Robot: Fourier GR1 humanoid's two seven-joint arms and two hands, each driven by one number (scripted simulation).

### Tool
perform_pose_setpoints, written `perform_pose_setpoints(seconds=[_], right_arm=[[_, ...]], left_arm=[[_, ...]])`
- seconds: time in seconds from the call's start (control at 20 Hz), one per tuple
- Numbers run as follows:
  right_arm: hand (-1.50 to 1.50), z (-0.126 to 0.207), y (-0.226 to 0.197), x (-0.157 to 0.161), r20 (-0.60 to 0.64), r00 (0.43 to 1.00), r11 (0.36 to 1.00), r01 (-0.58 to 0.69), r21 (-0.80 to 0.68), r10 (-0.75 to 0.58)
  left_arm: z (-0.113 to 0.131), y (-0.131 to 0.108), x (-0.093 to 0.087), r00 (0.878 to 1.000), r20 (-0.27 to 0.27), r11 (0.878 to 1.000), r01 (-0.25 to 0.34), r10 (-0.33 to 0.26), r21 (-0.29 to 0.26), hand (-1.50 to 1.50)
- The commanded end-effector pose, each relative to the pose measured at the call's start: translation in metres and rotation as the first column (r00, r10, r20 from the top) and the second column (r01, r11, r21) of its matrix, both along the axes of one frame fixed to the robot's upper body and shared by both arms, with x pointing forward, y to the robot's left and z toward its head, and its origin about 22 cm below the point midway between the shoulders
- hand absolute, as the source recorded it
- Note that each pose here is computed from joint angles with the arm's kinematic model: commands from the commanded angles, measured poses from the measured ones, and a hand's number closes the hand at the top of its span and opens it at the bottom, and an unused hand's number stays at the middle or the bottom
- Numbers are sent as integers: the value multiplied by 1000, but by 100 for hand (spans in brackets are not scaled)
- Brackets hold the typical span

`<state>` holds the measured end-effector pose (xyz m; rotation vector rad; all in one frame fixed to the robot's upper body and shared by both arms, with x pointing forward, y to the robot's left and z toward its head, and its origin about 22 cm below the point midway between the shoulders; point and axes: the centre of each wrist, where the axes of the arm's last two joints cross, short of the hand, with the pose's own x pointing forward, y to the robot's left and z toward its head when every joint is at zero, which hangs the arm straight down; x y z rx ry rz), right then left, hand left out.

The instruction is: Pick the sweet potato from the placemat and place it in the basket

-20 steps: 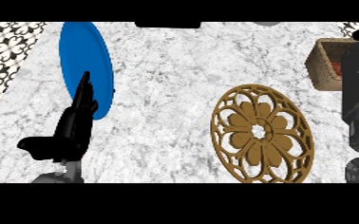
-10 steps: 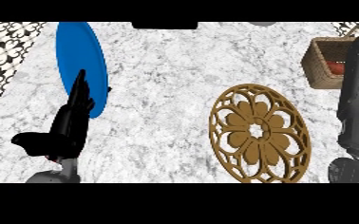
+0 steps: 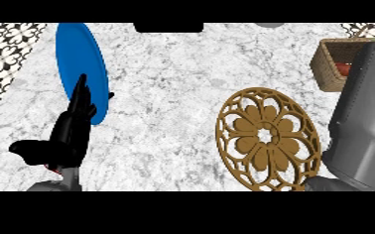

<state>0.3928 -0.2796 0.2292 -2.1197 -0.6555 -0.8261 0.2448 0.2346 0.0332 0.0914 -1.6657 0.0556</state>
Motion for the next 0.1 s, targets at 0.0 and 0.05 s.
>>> perform_pose_setpoints(seconds=[0.0,0.05], right_arm=[[-150,25,33,-15,113,993,995,11,94,-22],[-150,21,25,-30,103,994,997,13,76,-21]], left_arm=[[-6,-7,-7,1000,-13,1000,19,-19,-4,0],[-7,8,0,1000,5,1000,-7,7,-7,0]])
